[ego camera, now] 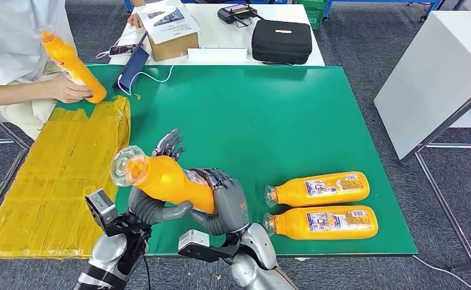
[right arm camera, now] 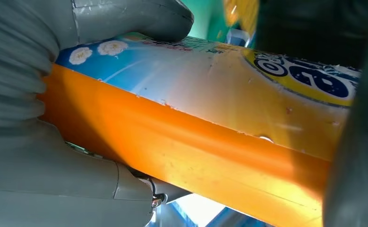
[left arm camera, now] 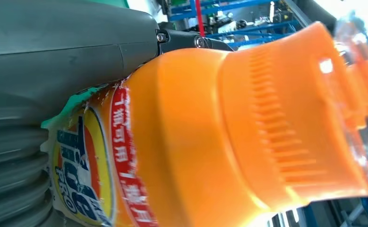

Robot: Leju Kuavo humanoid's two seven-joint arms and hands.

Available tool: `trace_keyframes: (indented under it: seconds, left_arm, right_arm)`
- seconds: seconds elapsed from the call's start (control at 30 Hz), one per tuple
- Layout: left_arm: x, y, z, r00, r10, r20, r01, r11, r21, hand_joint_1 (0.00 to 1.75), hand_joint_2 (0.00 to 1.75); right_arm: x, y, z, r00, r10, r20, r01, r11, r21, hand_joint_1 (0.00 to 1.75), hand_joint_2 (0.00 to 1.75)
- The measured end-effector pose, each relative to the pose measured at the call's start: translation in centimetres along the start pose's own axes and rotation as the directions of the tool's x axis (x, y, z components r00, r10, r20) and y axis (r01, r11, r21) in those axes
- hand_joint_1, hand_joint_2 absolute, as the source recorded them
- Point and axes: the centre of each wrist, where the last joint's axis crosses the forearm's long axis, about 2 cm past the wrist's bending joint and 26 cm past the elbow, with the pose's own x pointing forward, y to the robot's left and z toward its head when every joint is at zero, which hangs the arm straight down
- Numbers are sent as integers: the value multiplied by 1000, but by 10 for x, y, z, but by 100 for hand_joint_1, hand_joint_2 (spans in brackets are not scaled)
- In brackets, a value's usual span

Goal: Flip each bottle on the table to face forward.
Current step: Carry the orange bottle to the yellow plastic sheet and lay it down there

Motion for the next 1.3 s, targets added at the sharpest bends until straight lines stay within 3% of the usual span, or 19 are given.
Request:
trace_keyframes:
  seconds: [0.13, 0.3, 0.57, 0.6, 0.73, 0.83, 0.97, 1.1, 1.17, 1.3]
  left_arm:
    - [-1, -1, 3, 999, 27, -31, -25, 998, 53, 175, 175]
    - [-1, -1, 5, 998, 46, -44, -41, 994, 96, 175, 175]
    - [-3, -2, 3, 998, 42, -48, -36, 992, 118, 175, 175]
    - [-3, -3, 2, 998, 41, -49, -35, 992, 121, 175, 175]
    - [-3, -4, -1, 999, 26, -43, -20, 990, 137, 175, 175]
    - [-3, -7, -3, 999, 18, -34, -12, 988, 153, 175, 175]
    - [-3, -9, -3, 1000, 15, -28, -11, 988, 154, 175, 175]
    - [-3, -9, -3, 1000, 11, -25, -7, 988, 154, 175, 175]
    - [-2, -8, -5, 1000, -10, -20, 13, 986, 165, 175, 175]
    - [1, -1, -10, 989, -147, -2, 144, 960, 239, 175, 175]
  right_arm:
    - [-1, -2, -2, 984, 172, 38, -171, 985, -26, 175, 175]
    - [-3, -7, -9, 960, 273, 64, -271, 962, -40, 175, 175]
    - [-5, -7, -10, 960, 275, 46, -272, 961, -53, 175, 175]
    - [-5, -7, -10, 963, 265, 42, -262, 963, -55, 174, 175]
    - [-7, -2, -8, 990, 140, -2, -140, 989, -50, 143, 175]
    - [-5, 3, -8, 999, 7, -34, -8, 1000, -18, 143, 175]
    - [-2, 5, -6, 999, -34, -35, 34, 999, 3, 143, 175]
    - [-2, 6, -6, 999, -41, -34, 41, 999, 10, 1, 175]
    - [-3, 7, -5, 996, -82, -46, 83, 996, 19, 0, 175]
    - [-1, 3, 0, 953, -289, -94, 292, 956, 18, 0, 175]
